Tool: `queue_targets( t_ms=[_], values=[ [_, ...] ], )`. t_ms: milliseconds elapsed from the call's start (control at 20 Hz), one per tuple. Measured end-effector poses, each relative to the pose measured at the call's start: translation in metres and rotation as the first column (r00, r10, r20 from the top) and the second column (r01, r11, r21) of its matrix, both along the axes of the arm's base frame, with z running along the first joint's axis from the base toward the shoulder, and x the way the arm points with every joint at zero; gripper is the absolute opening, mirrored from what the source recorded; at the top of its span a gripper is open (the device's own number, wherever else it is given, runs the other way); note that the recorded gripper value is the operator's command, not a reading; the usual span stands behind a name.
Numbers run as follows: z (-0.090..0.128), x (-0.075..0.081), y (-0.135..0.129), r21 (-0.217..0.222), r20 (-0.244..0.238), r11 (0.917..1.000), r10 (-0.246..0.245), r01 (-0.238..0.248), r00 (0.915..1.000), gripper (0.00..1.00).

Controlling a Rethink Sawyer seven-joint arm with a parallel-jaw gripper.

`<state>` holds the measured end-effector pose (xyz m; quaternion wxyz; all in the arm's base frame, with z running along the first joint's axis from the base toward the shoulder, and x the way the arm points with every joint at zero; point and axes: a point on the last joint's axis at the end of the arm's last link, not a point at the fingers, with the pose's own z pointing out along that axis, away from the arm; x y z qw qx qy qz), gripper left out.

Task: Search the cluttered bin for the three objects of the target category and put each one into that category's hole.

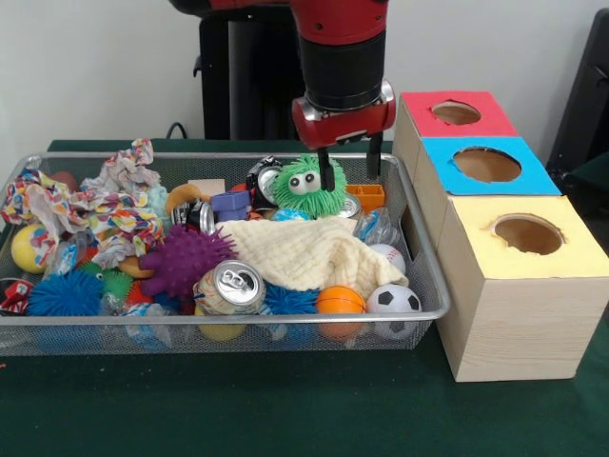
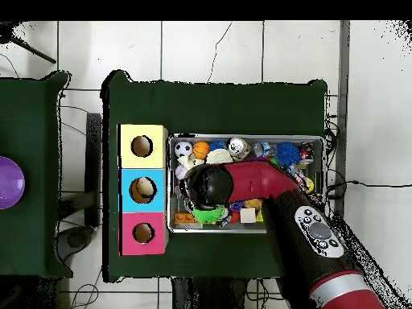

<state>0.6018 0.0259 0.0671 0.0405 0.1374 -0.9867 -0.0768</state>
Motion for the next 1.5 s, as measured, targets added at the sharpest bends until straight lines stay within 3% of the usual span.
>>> queue_targets(
  t_ms=[800, 1500],
  values=[
    [-0.019, 0.004, -0.059, -0.015, -0.070, 0.9997, -0.021, 0.020, 0.9973, 1.00],
    [-0.021, 0.003, -0.096, -0.031, -0.065, 0.9991, -0.030, 0.028, 0.9974, 1.00]
  ],
)
